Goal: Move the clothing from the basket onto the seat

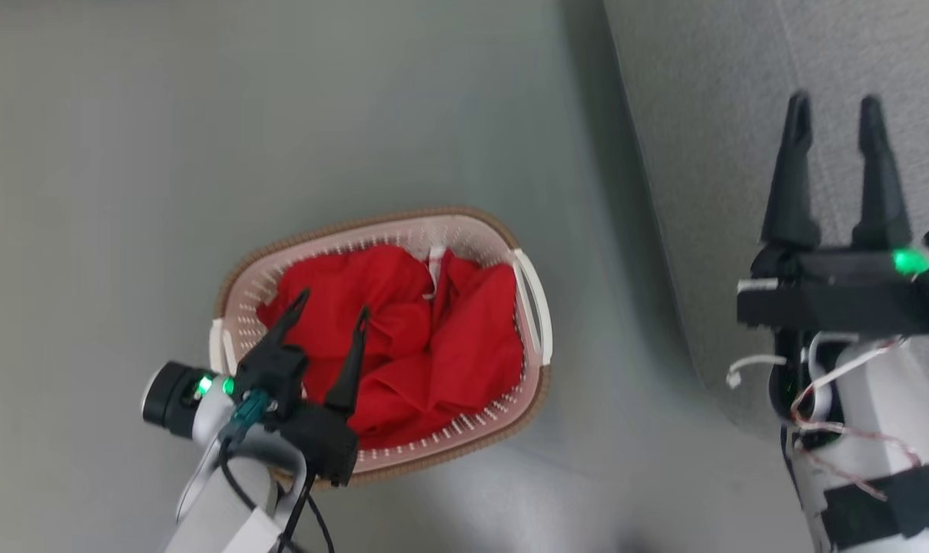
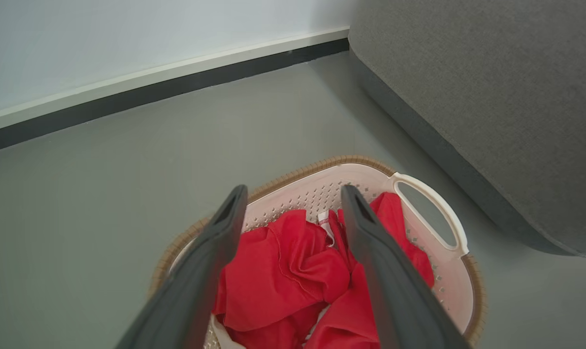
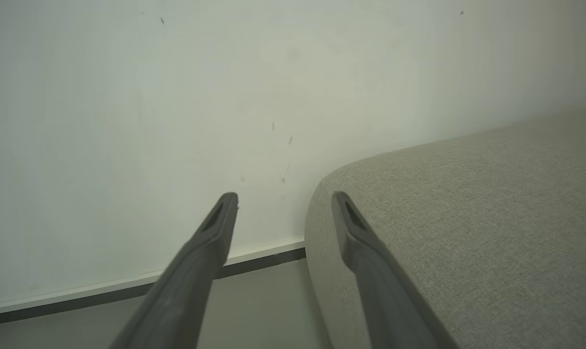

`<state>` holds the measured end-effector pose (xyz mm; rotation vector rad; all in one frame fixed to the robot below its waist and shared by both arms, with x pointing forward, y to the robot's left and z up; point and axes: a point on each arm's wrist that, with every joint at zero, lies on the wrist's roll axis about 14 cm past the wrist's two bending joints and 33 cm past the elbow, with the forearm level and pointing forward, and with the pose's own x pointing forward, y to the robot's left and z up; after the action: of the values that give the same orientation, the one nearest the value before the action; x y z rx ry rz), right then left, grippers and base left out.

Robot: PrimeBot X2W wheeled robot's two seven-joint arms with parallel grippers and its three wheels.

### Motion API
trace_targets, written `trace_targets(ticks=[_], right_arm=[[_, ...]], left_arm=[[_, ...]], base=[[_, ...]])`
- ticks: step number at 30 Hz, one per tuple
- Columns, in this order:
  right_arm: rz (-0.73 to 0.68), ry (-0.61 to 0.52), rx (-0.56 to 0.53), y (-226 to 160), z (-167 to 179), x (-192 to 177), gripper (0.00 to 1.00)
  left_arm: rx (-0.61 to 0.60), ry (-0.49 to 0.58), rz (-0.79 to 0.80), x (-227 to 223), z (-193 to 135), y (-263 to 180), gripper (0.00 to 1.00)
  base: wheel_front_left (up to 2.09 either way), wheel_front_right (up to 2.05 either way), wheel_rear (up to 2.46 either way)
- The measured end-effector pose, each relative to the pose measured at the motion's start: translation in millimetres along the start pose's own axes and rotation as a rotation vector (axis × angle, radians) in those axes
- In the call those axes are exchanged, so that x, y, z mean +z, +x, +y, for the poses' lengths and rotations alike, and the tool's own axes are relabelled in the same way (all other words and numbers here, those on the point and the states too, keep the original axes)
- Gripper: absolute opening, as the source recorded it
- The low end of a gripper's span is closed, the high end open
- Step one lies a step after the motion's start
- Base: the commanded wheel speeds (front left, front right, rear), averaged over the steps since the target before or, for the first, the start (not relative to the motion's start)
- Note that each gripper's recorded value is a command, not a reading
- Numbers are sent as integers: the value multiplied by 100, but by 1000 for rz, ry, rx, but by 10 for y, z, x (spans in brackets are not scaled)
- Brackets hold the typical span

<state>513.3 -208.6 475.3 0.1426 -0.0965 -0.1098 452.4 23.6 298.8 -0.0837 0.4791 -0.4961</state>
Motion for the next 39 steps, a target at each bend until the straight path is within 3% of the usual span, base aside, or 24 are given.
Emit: trace_targets(ticks=[10,19,27,39], right_arm=[[24,-30,-1,294,-57,-313,100],[119,-50,1,281,-115,-732,100],[134,-66,2,292,-156,-801,100],[170,-95,-3,279,-242,-987,100]], left_arm=[[-129,-10,157,-598,-265,266,100],[-240,-27,275,-1072,-559,289,100],[-328,7,341,-1283,-762,340,100],[-374,25,461,-1650,-804,498,100]], base=[[0,0,0],[0,0,0],[0,0,0],[0,0,0]])
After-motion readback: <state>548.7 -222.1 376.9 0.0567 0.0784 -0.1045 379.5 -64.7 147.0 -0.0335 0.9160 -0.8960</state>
